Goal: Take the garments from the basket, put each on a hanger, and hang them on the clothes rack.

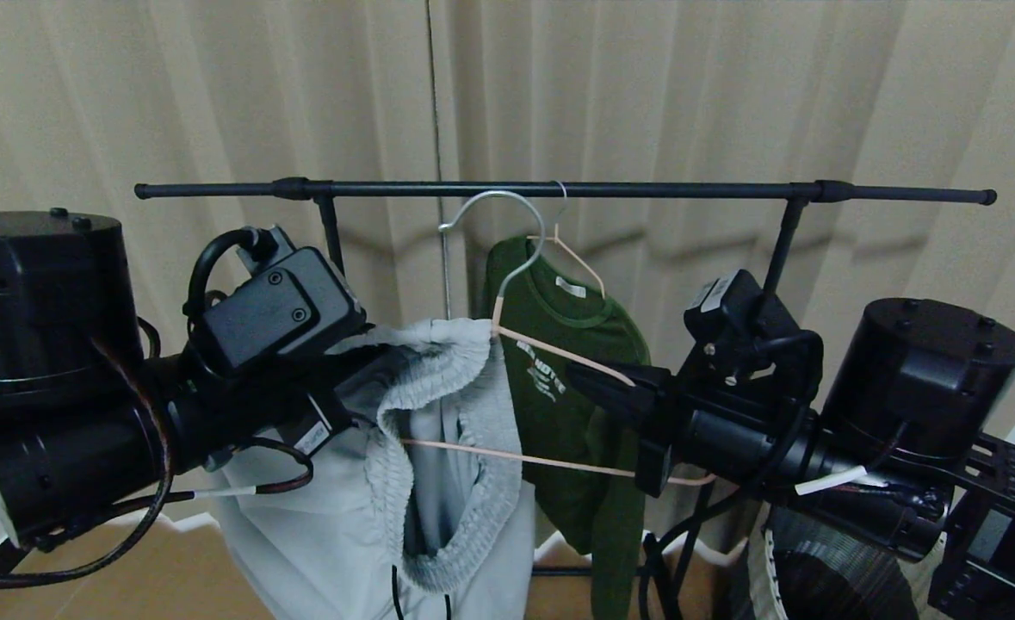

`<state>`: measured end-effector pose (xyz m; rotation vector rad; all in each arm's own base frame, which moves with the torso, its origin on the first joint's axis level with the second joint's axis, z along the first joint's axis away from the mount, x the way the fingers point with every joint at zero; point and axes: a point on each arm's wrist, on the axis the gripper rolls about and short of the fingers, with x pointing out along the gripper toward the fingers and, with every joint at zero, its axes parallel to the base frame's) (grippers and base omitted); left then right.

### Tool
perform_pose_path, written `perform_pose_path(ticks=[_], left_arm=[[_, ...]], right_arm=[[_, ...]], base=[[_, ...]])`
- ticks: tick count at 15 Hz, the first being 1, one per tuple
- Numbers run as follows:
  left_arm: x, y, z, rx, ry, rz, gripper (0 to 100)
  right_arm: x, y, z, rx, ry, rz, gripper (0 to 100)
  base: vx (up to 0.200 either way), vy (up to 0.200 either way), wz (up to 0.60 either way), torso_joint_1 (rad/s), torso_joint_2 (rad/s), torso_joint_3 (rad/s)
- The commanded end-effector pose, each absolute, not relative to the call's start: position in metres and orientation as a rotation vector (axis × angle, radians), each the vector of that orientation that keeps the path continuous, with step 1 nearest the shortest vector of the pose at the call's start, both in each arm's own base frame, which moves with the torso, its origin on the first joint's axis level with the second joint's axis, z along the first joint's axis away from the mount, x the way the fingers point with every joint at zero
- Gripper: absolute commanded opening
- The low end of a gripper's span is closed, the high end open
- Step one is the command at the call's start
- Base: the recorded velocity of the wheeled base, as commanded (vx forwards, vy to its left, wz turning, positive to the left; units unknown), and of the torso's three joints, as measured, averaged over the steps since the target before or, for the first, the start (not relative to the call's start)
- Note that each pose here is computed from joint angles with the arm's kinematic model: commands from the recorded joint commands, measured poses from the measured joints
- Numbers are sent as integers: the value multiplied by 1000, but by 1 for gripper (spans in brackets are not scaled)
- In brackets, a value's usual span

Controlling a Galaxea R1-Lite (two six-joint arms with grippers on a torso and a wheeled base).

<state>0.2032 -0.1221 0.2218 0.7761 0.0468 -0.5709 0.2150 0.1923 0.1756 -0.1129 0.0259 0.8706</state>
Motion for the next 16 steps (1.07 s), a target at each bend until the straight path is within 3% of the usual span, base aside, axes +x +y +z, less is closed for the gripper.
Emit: perform_pose_path(ticks=[1, 4, 5, 7, 11, 16], left_arm=[[203, -122, 222, 775, 46, -568, 0], [203, -122, 219, 773, 57, -568, 0], [202, -121, 216, 771, 50, -565, 0], [206, -115, 208, 765, 40, -518, 0], [215, -101, 202, 761, 120, -316, 0], [216, -107, 215, 531, 105, -302, 0]], right_arm=[[215, 193, 175, -115, 30, 869, 0], [215, 192, 175, -117, 31, 869, 0], [215, 192, 175, -118, 30, 868, 100], [214, 191, 175, -118, 29, 865, 100], [212, 190, 171, -121, 44, 862, 100], [199, 201, 149, -146, 82, 935, 100]], base=[[0, 0, 0, 0, 0, 0], [0, 0, 0, 0, 0, 0], [0, 0, 0, 0, 0, 0], [0, 0, 0, 0, 0, 0], [0, 0, 0, 0, 0, 0], [0, 0, 0, 0, 0, 0]])
